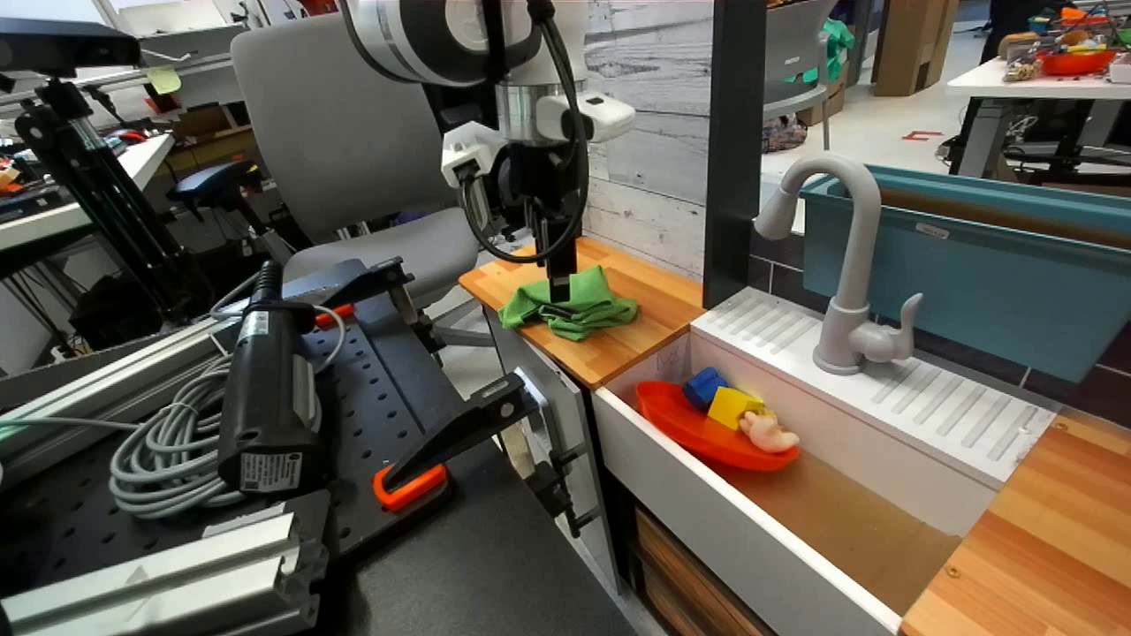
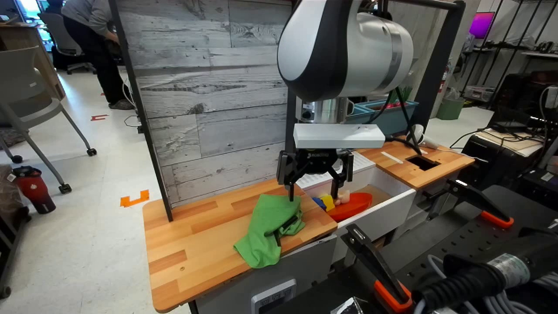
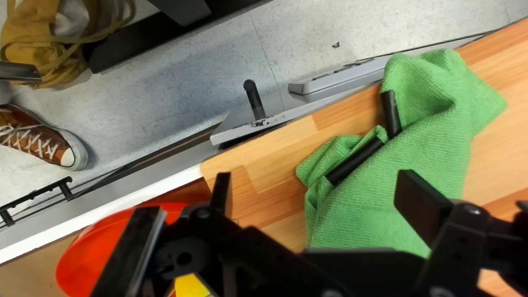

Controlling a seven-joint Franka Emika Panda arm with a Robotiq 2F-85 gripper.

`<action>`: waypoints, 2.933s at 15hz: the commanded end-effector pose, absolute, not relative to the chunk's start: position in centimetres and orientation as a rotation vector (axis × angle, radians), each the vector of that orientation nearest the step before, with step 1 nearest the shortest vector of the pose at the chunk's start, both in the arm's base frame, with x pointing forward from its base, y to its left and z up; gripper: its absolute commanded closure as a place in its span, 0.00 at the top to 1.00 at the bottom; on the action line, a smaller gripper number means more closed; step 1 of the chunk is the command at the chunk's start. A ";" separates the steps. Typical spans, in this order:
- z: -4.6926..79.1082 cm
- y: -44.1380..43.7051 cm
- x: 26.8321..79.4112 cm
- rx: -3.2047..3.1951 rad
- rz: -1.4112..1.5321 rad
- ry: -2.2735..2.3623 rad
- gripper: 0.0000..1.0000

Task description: Slide the green cloth to the left

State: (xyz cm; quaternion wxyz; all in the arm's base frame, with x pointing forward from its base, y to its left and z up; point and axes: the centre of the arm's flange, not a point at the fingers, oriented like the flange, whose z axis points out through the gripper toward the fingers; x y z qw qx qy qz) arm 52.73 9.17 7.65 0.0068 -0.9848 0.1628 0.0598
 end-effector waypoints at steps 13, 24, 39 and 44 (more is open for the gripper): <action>5.9 9.7 54.9 -3.052 0.173 0.534 1.00; 5.4 9.7 54.9 -3.055 0.178 0.534 1.00; 5.6 14.4 56.6 -3.062 0.079 0.480 1.00; 4.3 14.2 57.0 -3.070 0.087 0.487 1.00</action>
